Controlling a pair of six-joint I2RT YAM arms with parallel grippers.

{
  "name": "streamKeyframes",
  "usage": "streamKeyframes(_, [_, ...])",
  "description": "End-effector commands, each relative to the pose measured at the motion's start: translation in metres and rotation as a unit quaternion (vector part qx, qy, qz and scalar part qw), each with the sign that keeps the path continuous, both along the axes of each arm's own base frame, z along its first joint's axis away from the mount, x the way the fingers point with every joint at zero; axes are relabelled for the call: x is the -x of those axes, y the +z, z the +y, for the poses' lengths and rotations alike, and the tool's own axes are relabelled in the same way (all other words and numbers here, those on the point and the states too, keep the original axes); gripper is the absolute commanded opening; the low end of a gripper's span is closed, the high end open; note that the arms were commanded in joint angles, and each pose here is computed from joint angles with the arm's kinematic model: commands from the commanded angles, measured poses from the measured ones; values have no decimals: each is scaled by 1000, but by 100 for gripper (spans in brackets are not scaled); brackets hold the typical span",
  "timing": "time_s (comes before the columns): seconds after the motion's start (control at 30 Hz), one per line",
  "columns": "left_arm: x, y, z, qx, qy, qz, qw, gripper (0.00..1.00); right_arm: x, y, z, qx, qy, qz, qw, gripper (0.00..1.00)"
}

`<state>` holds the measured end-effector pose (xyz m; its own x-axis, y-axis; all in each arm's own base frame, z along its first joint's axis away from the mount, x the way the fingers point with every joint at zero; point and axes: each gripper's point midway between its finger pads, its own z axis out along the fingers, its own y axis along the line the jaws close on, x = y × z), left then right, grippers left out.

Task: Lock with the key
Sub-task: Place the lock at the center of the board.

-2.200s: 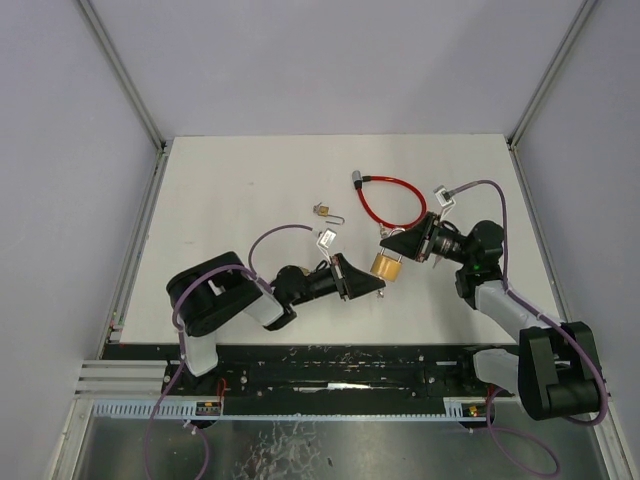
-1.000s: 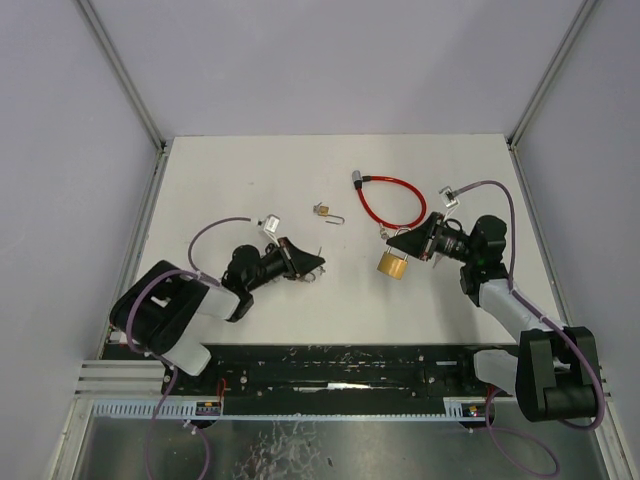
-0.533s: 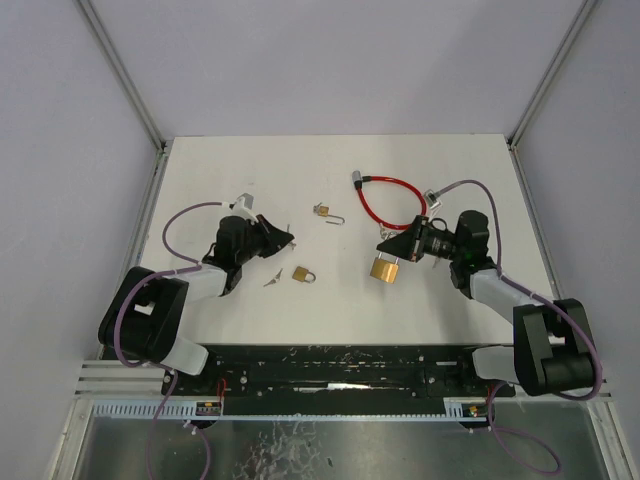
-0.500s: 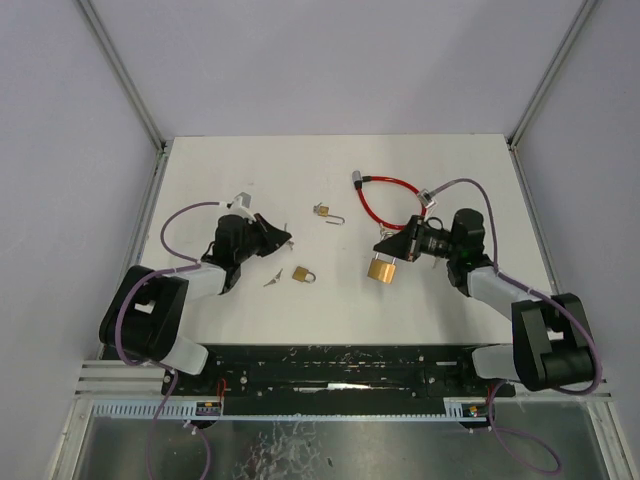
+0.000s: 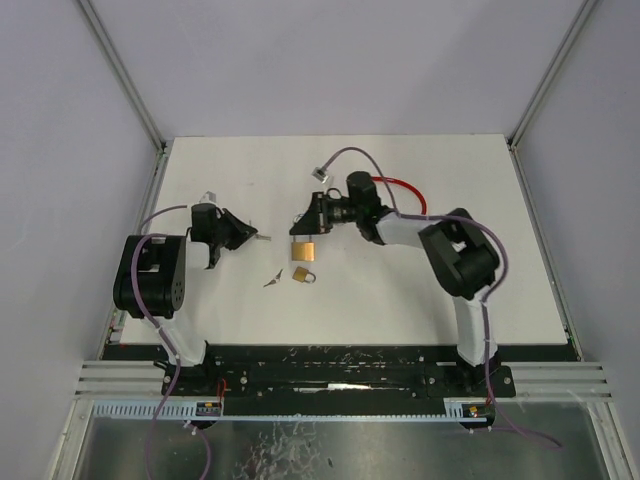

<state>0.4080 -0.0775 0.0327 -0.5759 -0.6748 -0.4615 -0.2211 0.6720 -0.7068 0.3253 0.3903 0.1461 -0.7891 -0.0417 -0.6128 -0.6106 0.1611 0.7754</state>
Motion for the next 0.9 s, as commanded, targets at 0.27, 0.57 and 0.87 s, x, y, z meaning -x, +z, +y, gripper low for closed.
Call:
streamKeyframes(0.27, [-12,7,14,36,-13,-26,999,16,-69,-38,101,56,-12,67,996,8])
streamKeyframes(0.57, [-1,34,25,17,8,-76,997,28,-76,-53,128,89,-17,33,995,31])
streamKeyframes(0.87, [35,106,46,-49,57,-168,983,39,-114,-17,102,187,-42,-168,967,68])
